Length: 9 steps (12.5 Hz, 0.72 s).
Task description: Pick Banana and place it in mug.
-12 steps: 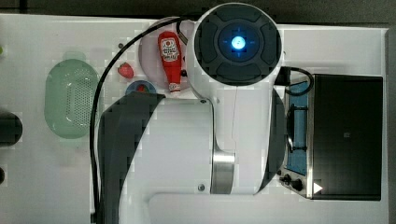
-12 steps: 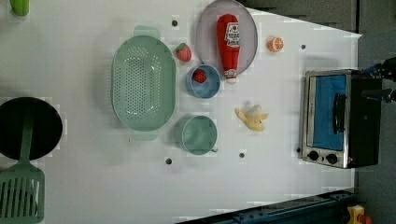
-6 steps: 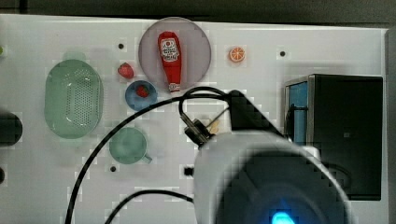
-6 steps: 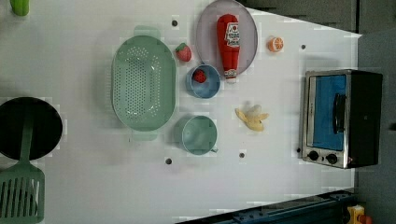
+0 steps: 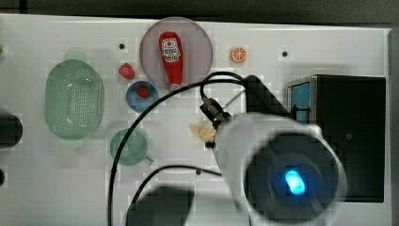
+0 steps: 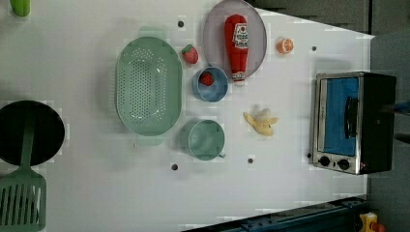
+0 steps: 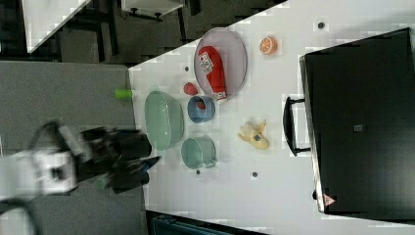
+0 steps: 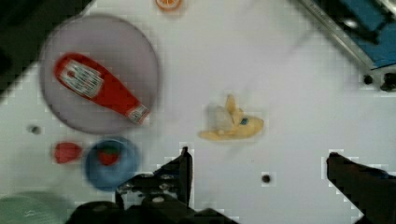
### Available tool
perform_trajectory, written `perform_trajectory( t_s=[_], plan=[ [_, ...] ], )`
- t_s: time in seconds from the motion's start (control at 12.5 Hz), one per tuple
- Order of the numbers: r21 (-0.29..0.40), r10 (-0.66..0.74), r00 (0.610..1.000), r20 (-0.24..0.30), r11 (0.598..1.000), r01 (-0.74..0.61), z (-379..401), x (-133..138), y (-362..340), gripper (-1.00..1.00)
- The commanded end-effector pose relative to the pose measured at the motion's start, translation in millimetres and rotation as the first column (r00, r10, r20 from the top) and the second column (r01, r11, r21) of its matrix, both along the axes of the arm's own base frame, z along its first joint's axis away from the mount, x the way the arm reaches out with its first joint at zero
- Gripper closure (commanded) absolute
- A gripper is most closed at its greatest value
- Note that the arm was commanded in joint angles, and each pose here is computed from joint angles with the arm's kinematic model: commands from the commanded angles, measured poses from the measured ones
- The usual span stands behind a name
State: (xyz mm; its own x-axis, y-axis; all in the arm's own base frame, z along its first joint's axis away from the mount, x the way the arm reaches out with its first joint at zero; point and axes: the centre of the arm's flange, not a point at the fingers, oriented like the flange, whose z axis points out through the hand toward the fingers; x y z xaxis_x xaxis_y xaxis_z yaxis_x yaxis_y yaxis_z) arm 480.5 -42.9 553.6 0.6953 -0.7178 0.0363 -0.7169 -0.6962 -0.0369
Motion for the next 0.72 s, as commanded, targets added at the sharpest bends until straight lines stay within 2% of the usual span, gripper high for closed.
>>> perform_trajectory(
  t_s=[0.08, 0.24, 0.72],
  plan=[
    [0.022, 0.207, 0.968, -0.14, 0.978, -0.206, -109.4, 6.2, 22.3, -1.0],
    [0.027, 0.272, 0.952, -0.141, 0.962, -0.271, -151.8, 9.9, 21.7, -1.0],
    [0.057, 0.403, 0.895, -0.191, 0.915, -0.4, -278.0, 10.8, 23.0, -1.0]
  ],
)
